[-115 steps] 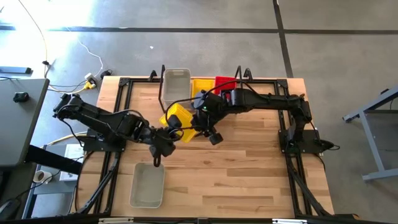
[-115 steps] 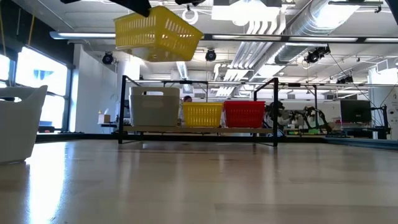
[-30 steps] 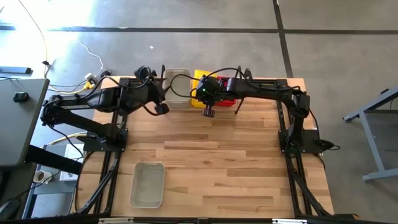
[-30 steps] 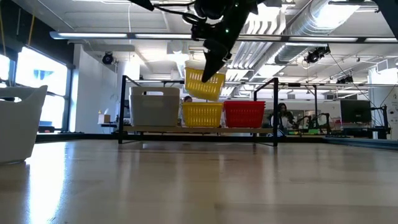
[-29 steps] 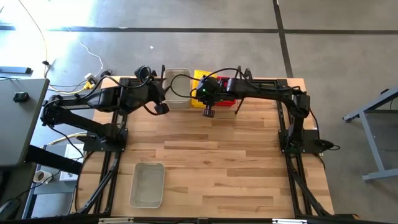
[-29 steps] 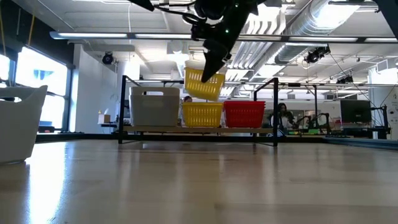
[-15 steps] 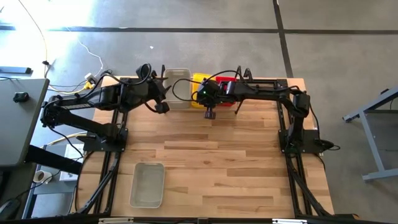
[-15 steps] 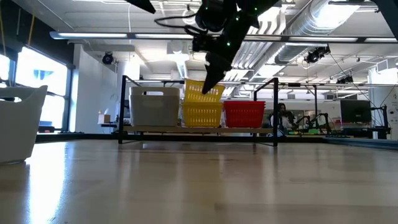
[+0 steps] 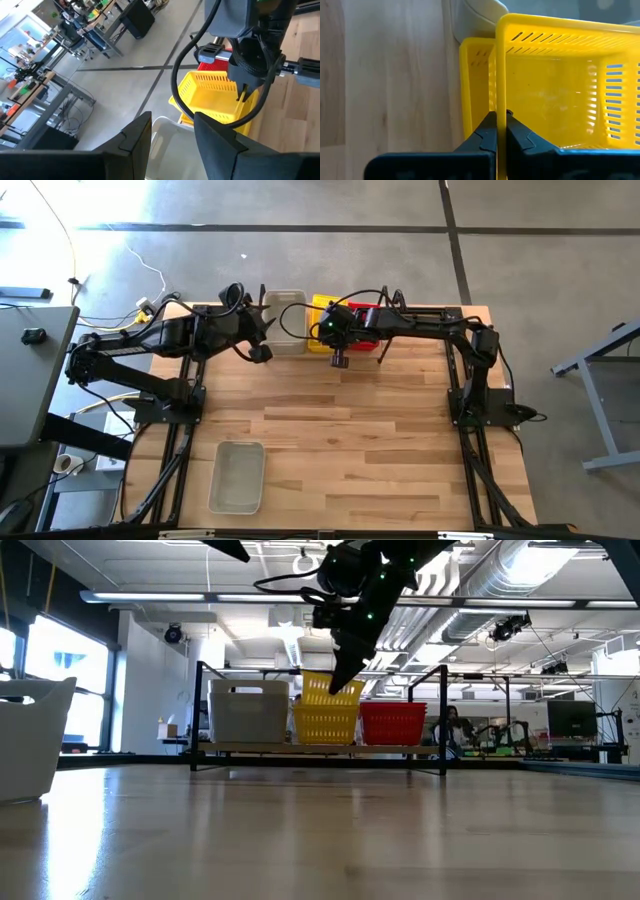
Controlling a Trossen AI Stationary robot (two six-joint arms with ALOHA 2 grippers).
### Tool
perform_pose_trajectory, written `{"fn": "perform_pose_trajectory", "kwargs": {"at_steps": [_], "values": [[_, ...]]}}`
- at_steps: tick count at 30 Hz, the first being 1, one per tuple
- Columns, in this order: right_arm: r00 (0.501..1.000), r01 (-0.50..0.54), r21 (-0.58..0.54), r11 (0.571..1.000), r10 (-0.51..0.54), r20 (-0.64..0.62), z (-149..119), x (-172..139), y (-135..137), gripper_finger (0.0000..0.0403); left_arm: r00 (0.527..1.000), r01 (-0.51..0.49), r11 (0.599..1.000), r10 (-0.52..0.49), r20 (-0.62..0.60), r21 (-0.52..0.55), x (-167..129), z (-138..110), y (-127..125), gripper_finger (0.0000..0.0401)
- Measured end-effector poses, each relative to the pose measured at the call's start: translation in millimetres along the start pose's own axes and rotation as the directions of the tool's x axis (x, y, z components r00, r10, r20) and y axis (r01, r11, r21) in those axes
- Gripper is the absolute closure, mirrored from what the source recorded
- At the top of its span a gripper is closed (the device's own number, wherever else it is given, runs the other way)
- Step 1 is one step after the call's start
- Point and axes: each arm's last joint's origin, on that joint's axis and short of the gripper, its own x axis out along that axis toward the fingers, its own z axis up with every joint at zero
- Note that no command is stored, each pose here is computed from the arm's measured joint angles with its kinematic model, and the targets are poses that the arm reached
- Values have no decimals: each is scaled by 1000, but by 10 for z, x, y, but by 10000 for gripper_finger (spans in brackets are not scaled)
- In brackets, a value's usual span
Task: Stack baskets on shelf by color
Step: Stack the yellow bin on the yellow bins on the shelf, then stack the gray bin on the gray bins on the shelf
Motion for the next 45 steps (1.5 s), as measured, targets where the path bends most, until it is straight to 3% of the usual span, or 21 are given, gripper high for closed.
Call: {"fn": "perform_pose_trajectory", "kwargs": {"at_steps": [8, 19, 29, 35, 40, 45], "values": [[1000, -10, 79, 997, 10, 3, -19, 8, -50, 393, 1000, 0, 1000, 0, 0, 0, 1, 0, -1, 264], [1000, 21, 130, 991, -20, -8, -17, 4, -53, 295, 1000, 0, 1000, 0, 0, 1, 1, -1, -2, 264], [1000, 5, 170, 985, -9, 18, 182, -250, -42, 289, 999, 26, 1000, -26, -29, 15, -25, -39, -32, 264], [1000, -7, 213, 977, 5, 10, 238, -381, -68, 289, 965, 247, 964, -254, -71, -96, -143, -127, -189, 264], [1000, -10, 216, 976, 6, 18, 297, -509, -110, 289, 873, 439, 875, -470, -135, -207, -275, -209, -349, 264], [998, -6, 221, 975, -7, 56, 376, -632, -160, 289, 782, 534, 802, -589, -203, -268, -436, -279, -488, 264]]}}
